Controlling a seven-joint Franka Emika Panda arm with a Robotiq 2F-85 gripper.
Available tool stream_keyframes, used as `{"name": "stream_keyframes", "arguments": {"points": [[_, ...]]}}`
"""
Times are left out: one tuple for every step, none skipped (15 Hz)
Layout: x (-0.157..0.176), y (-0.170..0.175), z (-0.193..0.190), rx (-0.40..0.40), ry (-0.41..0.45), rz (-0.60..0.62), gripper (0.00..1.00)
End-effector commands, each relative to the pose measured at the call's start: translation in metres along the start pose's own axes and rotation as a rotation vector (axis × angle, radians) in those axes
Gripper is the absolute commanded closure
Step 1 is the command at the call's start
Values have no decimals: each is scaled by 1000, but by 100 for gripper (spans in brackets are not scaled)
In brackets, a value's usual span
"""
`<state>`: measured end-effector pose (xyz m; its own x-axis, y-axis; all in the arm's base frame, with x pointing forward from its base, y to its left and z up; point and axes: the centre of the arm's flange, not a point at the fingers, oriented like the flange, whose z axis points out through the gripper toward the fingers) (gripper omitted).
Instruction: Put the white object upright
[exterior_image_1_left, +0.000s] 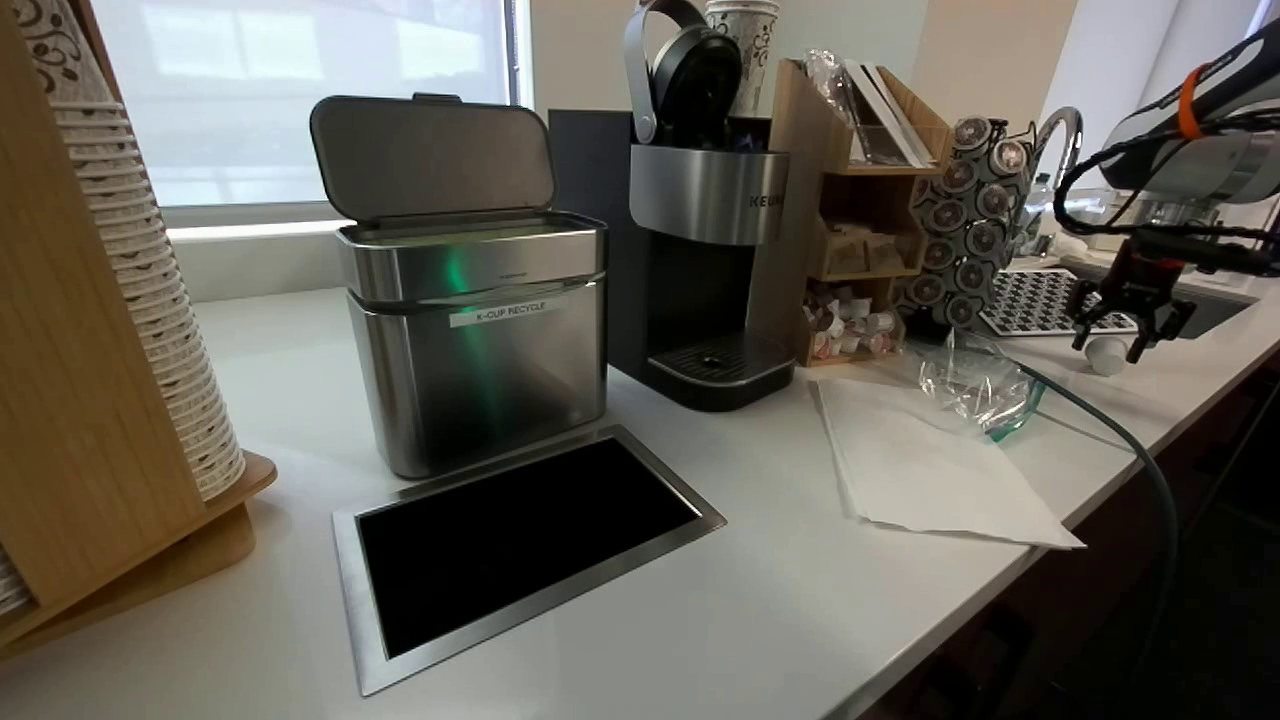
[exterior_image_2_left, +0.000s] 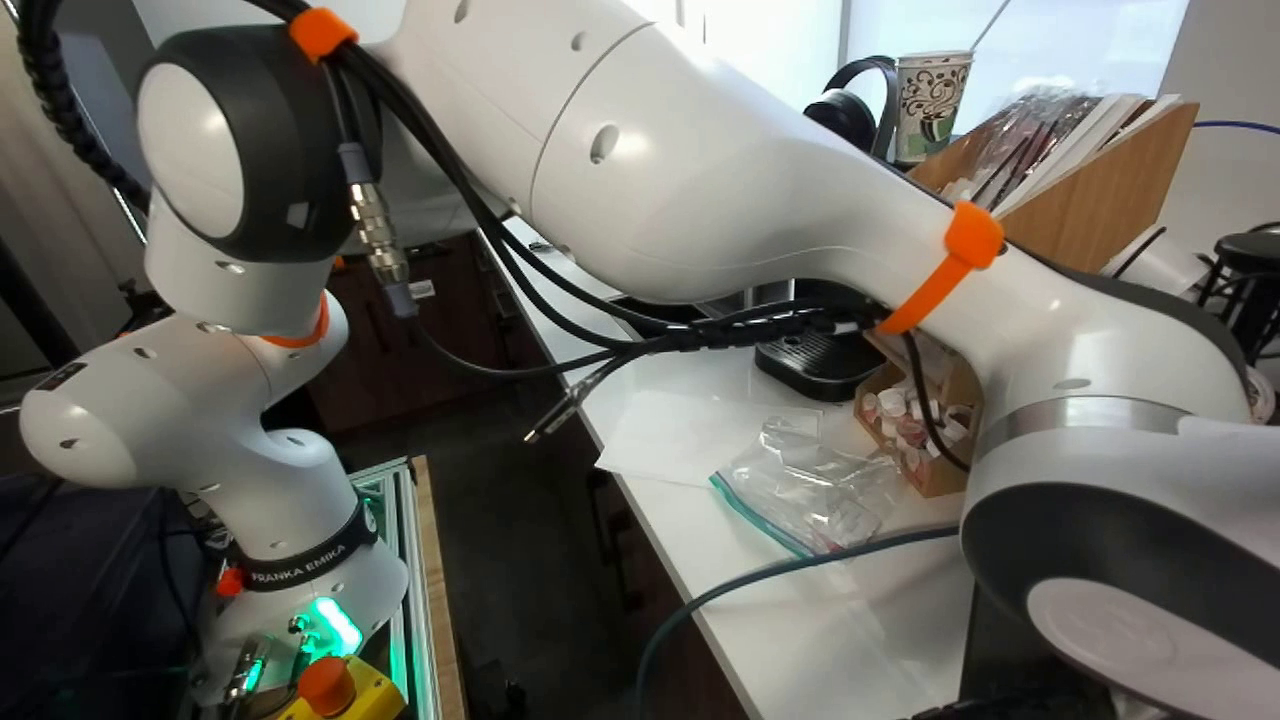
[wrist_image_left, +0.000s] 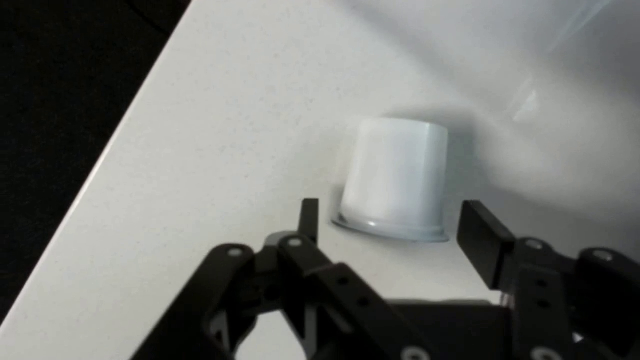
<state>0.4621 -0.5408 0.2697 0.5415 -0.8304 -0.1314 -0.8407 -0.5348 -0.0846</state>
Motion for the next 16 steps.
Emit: {"name": "stream_keyframes", "arguments": {"points": [[4, -1, 2, -8, -18, 25, 59], [3, -1, 1, -10, -13, 30, 66], [1, -1, -1, -13, -4, 36, 71], [-2, -1, -2, -17, 8, 40, 71], [-5, -2, -3, -21, 16, 41, 71], [-8, -2, -4, -25, 27, 44, 71], [-13, -3, -5, -33, 50, 45, 71], [-17, -4, -7, -40, 77, 42, 71], [-22, -5, -8, -48, 114, 39, 71], [-26, -7, -9, -56, 165, 43, 71], [-30, -8, -10, -60, 202, 41, 71], [-35, -10, -11, -66, 244, 37, 71], [-39, -11, -12, -70, 281, 34, 71], [-43, -12, -12, -72, 320, 26, 71], [-48, -14, -11, -71, 355, 29, 71], [-53, -15, -11, -69, 393, 32, 71]]}}
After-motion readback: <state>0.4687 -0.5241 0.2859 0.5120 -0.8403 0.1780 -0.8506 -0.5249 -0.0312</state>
